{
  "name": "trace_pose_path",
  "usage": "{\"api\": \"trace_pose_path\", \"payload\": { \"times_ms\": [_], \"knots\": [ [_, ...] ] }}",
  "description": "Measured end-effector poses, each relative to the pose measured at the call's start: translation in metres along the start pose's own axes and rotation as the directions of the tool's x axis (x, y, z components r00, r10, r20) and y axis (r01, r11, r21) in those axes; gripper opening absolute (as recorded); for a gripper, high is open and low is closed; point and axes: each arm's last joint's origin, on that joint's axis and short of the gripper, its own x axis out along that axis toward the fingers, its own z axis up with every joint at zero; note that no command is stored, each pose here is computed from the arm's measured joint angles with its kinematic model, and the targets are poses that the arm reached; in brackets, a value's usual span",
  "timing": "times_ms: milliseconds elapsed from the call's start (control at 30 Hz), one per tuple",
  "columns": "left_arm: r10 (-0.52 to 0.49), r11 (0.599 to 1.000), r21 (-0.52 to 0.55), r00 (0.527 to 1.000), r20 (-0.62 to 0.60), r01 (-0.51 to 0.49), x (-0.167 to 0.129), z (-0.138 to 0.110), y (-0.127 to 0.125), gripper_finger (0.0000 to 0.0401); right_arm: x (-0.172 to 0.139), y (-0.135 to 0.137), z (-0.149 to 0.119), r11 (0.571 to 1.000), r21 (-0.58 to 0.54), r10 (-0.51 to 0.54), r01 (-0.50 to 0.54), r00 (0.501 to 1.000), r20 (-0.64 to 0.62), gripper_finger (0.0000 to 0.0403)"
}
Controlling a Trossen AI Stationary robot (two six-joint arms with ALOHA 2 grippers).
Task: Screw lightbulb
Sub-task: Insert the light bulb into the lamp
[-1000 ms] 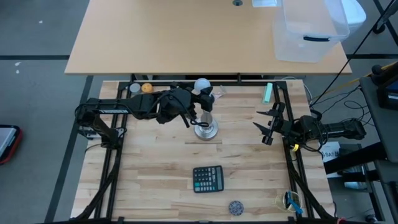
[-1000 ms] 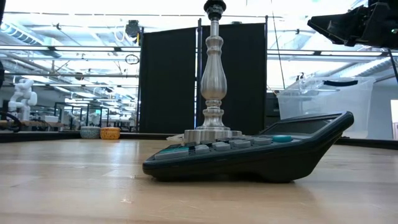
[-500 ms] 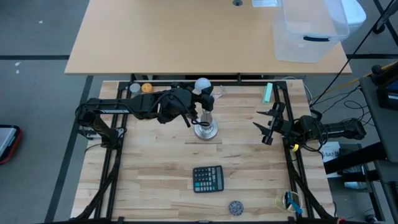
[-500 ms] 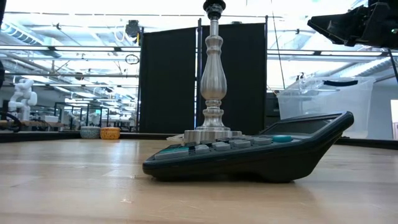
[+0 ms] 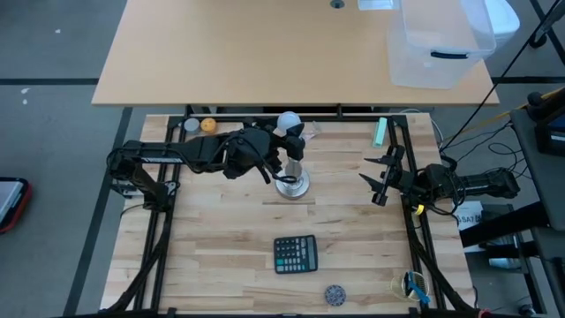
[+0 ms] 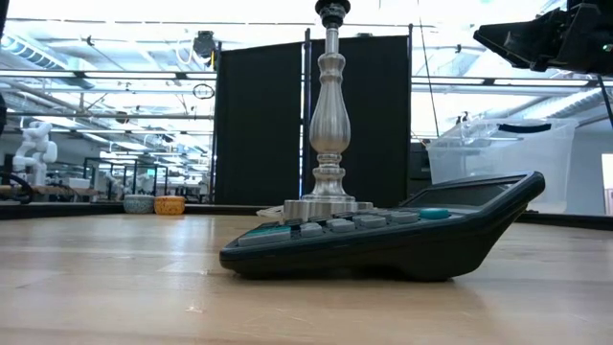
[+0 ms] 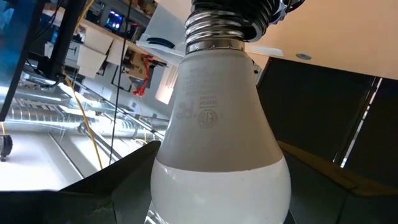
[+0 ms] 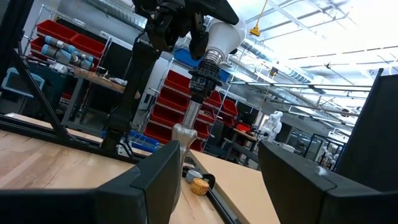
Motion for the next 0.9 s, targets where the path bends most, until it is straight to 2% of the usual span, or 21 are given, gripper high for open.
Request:
{"api": "trace_pose_path", "payload": {
  "times_ms": [767,900],
  "knots": [
    [-0.018,0.999,0.027,1.0,-0.012,0.018,-0.0004,-0.0007,-0.0007,0.0302,0.0,0.0002,0.0,0.999,0.035,0.004,-0.004,1.0,0.002,0.0212],
    [-0.024,0.998,0.06,1.0,-0.017,0.024,-0.0005,-0.001,-0.0009,0.0302,0.0,0.0002,0.0001,0.999,0.034,0.005,-0.005,1.0,0.002,0.0212]
  ]
}}
